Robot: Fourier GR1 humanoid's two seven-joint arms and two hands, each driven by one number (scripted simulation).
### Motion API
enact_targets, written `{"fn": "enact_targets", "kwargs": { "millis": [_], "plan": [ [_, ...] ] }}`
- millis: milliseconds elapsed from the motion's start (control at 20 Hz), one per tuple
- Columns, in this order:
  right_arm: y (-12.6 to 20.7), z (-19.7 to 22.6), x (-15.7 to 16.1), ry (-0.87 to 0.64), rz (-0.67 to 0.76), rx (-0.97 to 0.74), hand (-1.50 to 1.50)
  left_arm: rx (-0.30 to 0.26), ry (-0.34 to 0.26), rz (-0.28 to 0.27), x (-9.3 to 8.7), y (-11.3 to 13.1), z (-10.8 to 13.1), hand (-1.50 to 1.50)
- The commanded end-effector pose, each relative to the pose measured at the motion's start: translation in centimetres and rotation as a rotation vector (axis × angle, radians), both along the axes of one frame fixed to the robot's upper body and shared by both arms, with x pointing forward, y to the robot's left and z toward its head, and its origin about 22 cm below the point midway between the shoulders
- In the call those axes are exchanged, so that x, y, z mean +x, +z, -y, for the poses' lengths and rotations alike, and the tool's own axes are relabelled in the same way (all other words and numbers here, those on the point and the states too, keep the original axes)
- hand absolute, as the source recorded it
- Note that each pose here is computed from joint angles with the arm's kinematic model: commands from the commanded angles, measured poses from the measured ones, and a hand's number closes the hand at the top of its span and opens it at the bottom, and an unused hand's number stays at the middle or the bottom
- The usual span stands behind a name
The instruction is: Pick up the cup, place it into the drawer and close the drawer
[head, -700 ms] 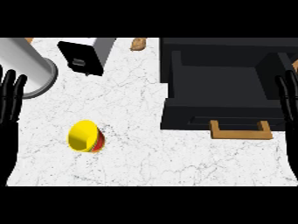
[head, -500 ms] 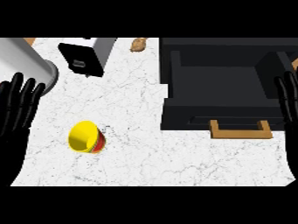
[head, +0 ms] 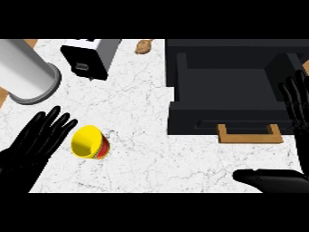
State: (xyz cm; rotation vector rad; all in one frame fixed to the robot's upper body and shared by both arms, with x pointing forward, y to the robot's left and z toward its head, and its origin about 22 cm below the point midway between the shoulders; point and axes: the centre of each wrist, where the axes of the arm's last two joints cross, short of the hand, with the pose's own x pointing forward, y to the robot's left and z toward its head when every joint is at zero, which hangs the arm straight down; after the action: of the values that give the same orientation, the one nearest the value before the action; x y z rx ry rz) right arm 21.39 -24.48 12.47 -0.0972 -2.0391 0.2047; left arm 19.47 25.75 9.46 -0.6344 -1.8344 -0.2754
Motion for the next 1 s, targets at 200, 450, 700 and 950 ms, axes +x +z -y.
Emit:
{"fn": "enact_targets", "kwargs": {
  "millis": [200,450,700,950],
  "plan": [
    [-1.9,0.2,0.2,0.019,-0.017,-0.016,-1.50,-0.008,0.015,-0.085,-0.1,-3.2,-4.1,-1.50],
    [0.3,-0.3,2.3,0.019,-0.003,0.009,-1.50,0.092,0.102,-0.098,2.0,-5.5,-3.6,-1.50],
    [-1.4,0.9,1.3,0.021,-0.004,-0.010,-1.50,0.112,0.162,-0.157,3.9,-9.3,-6.5,-1.50],
    [0.2,1.4,0.7,0.018,-0.009,-0.015,-1.50,0.176,0.207,-0.163,4.9,-12.8,-6.5,-1.50]
  ]
}}
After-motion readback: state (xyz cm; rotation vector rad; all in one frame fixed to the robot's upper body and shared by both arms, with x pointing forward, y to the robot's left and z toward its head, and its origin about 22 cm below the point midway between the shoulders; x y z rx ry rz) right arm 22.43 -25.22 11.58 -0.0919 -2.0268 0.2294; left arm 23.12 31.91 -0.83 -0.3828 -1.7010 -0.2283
